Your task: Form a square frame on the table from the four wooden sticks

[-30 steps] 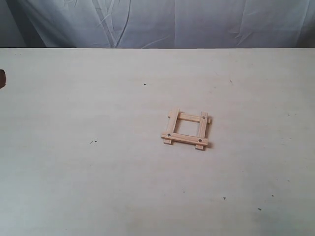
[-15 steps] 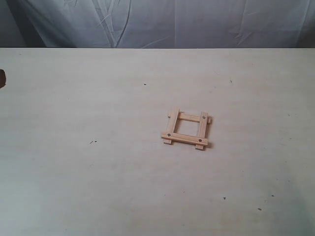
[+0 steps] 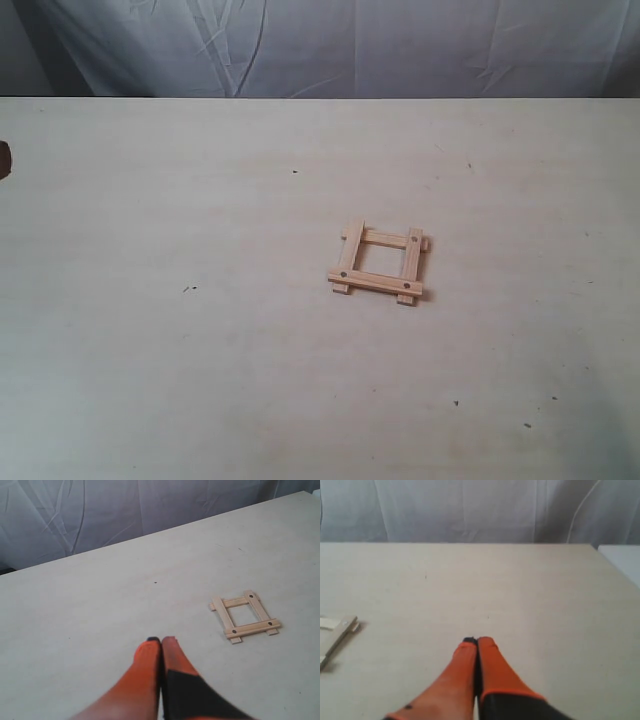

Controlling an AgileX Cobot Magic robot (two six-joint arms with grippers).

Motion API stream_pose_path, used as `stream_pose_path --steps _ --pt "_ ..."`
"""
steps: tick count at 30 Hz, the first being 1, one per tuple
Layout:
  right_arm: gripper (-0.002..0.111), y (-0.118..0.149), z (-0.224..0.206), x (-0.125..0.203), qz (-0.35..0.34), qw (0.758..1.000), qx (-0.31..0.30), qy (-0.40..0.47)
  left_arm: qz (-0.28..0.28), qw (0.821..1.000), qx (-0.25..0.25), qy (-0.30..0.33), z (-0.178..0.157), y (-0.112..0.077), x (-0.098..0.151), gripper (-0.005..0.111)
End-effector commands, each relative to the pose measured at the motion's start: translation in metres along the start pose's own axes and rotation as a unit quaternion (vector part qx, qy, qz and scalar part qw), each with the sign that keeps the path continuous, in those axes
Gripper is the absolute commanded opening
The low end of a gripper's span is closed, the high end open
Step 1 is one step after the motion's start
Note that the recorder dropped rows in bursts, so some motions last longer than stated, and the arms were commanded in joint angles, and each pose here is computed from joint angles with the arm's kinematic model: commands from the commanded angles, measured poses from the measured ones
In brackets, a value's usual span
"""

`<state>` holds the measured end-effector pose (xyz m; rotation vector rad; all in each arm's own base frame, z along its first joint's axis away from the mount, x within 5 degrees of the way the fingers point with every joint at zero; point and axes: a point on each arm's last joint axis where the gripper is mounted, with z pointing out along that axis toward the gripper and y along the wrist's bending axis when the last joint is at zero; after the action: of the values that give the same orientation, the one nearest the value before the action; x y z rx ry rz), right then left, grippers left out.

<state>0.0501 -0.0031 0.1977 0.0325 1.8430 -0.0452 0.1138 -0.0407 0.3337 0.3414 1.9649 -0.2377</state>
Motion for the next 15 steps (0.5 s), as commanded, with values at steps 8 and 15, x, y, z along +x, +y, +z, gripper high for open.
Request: stream_pose_path --steps 8,15 --pt "0.000 0.0014 0.0074 0.0156 0.012 1.000 -0.007 0.001 -0.002 1.000 -0.003 -0.001 -0.0009 0.0007 0.0016 0.000" --pt "0.000 0.0014 0.0074 0.0156 0.012 1.000 -0.007 0.001 -0.002 1.000 -0.003 -0.001 -0.0009 0.0007 0.0016 0.000"
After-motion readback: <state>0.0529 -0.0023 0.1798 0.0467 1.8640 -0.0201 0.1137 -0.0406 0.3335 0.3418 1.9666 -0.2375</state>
